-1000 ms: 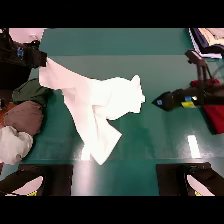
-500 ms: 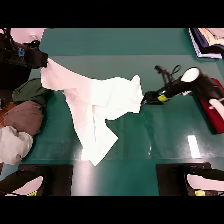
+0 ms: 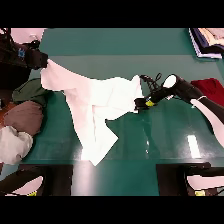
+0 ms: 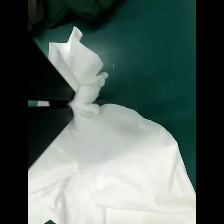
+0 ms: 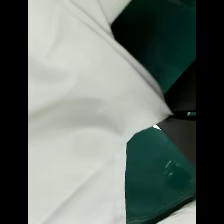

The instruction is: Fold the shirts.

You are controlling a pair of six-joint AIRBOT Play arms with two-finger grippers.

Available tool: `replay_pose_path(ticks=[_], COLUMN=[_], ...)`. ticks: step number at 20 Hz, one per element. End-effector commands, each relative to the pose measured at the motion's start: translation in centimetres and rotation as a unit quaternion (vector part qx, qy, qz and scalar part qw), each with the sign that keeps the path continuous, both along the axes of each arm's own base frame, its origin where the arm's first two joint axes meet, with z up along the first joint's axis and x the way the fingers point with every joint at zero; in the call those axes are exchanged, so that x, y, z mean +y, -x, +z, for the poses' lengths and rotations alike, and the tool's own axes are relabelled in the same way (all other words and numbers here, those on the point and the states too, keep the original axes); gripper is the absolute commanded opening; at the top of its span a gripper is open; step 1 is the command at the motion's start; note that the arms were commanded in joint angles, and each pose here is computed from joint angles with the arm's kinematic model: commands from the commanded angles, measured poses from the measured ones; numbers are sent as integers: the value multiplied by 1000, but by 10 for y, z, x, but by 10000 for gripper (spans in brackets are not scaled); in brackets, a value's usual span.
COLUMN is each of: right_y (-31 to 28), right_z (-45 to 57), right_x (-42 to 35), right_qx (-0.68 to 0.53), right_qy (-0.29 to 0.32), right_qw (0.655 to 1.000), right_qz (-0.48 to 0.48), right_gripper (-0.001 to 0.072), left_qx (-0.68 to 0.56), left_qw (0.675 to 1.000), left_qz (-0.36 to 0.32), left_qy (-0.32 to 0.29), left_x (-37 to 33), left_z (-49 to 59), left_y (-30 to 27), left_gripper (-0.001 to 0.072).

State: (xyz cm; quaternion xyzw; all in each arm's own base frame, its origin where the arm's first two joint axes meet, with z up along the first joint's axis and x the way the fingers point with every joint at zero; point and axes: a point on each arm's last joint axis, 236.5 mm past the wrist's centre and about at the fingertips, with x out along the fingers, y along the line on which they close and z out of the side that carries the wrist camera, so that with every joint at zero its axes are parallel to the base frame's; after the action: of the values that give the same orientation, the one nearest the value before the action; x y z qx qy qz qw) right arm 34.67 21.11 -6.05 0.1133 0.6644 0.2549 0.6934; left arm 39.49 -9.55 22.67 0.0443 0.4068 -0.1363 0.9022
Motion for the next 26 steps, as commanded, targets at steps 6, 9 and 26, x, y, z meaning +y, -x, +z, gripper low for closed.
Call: replay_pose_path(ticks=[6, 9, 26], right_y=[-46, -27, 50], right_z=[252, 426, 504], right_x=[-37, -78, -228], right_qx=[-287, -487, -530], right_qy=[-69, -83, 31], right_qw=[954, 865, 791], right_qz=[-48, -91, -305], right_gripper=[14, 12, 11], left_qx=[-214, -339, -379], left_qw=[976, 939, 919], left_qz=[21, 17, -14], left_qy=[16, 51, 106], left_x=[17, 22, 7], left_z=[172, 264, 278], left_y=[12, 61, 108], left_gripper=[24, 24, 23])
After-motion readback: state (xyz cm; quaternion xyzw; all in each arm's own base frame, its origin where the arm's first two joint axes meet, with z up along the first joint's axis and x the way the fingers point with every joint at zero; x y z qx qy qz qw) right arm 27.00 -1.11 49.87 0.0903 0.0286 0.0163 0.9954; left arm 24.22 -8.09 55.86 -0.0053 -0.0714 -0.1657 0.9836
